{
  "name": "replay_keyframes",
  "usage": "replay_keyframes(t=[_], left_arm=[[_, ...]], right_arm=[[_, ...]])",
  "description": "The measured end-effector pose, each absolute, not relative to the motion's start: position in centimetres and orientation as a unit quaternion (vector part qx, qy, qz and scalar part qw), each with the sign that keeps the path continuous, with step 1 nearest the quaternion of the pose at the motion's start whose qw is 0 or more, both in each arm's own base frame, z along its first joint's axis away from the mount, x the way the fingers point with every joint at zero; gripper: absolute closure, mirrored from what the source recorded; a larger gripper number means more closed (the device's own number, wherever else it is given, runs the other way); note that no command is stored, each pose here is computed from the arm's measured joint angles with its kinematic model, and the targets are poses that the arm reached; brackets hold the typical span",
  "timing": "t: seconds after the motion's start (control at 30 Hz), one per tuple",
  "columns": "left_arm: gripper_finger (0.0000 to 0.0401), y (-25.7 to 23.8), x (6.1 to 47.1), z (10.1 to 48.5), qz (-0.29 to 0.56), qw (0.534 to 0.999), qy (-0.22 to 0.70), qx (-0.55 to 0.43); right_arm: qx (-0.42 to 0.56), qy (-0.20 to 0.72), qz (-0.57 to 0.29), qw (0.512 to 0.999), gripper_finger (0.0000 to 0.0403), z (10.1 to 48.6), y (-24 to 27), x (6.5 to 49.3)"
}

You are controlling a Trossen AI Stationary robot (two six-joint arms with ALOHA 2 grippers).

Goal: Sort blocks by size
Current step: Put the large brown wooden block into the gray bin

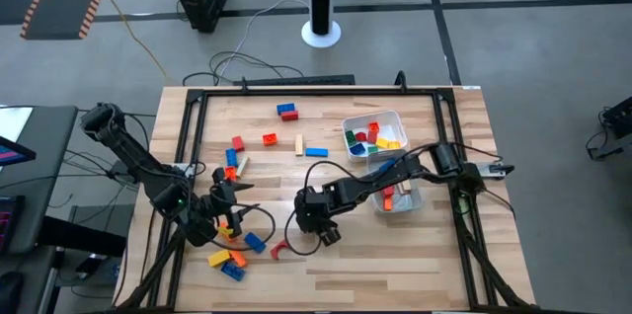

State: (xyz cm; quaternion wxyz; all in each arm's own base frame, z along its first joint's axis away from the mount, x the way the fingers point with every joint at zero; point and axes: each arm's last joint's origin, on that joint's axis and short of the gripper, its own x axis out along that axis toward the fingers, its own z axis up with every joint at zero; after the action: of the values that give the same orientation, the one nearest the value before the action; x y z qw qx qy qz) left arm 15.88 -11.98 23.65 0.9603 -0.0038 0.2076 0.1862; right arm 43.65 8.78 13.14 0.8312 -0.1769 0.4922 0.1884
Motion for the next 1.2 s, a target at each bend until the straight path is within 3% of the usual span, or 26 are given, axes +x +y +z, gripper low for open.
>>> replay_keyframes(t=[0.1,0.47,0.77,0.97,1.2], left_arm=[[0.0156,-12.0,15.9,23.6,0.186,0.960,0.209,-0.001],[0.0156,-11.9,15.9,23.7,0.195,0.960,0.201,0.005],[0.0156,-12.1,16.2,23.2,0.240,0.956,0.171,0.000],[0.0156,-13.0,17.2,21.4,0.267,0.949,0.166,0.010],[0.0156,-14.5,18.7,20.2,0.265,0.952,0.152,0.032]], right_arm=[[-0.158,0.508,0.177,0.828,0.0277,13.1,8.7,43.5],[-0.124,0.539,0.105,0.827,0.0278,16.2,8.1,41.8],[-0.118,0.564,-0.059,0.815,0.0275,21.4,8.2,38.2],[-0.129,0.595,-0.168,0.775,0.0273,21.9,8.4,36.0],[-0.083,0.568,-0.304,0.761,0.0272,22.3,7.7,31.7]])
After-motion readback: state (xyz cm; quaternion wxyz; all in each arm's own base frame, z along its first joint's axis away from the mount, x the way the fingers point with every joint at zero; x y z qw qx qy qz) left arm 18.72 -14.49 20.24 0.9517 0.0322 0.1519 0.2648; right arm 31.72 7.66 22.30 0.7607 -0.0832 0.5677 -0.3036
